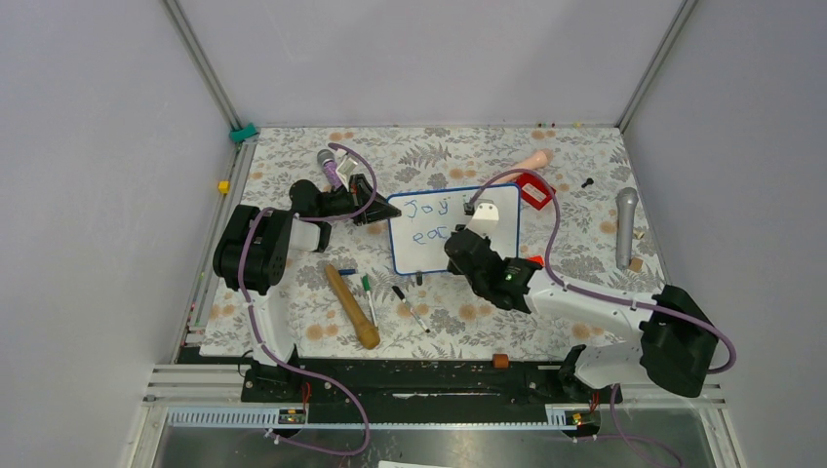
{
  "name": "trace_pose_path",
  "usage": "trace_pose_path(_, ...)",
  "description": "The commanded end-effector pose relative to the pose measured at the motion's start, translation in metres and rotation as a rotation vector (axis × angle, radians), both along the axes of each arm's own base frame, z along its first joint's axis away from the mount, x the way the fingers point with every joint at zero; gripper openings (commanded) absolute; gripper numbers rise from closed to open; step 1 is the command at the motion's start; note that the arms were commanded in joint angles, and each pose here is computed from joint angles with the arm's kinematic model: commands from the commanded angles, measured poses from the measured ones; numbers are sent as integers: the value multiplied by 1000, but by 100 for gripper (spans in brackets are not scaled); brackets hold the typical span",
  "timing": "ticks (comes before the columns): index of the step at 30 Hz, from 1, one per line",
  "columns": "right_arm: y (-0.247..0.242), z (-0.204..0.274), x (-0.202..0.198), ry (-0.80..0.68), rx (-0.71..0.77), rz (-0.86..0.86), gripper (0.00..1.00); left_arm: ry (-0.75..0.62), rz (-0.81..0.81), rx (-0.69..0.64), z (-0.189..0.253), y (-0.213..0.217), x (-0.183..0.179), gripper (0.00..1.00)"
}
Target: Write a sentence on the whiteboard
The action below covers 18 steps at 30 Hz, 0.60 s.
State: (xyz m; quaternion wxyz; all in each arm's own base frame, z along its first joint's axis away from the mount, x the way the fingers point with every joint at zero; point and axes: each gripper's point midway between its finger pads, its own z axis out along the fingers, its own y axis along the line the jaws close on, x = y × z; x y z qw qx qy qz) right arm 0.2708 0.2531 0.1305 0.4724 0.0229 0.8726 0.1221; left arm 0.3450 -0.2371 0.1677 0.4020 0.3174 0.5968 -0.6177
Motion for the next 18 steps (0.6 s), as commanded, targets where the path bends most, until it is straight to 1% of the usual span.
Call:
trace_pose_path(1, -6, 25, 10, -106, 107, -51, 0, -97, -131, 46, -21, -2, -22, 0)
trace_pose_path(7, -4, 32, 4, -168, 174, 8, 0, -99, -130, 45, -21, -2, -22, 0)
trace_pose_path(13, -11, 42, -2, -250, 263, 27, 0, -97, -131, 45, -21, -2, -22, 0)
trace_pose_path(18, -12, 43, 0, -241, 247, 7, 0, -98, -129, 45, -21, -2, -21, 0)
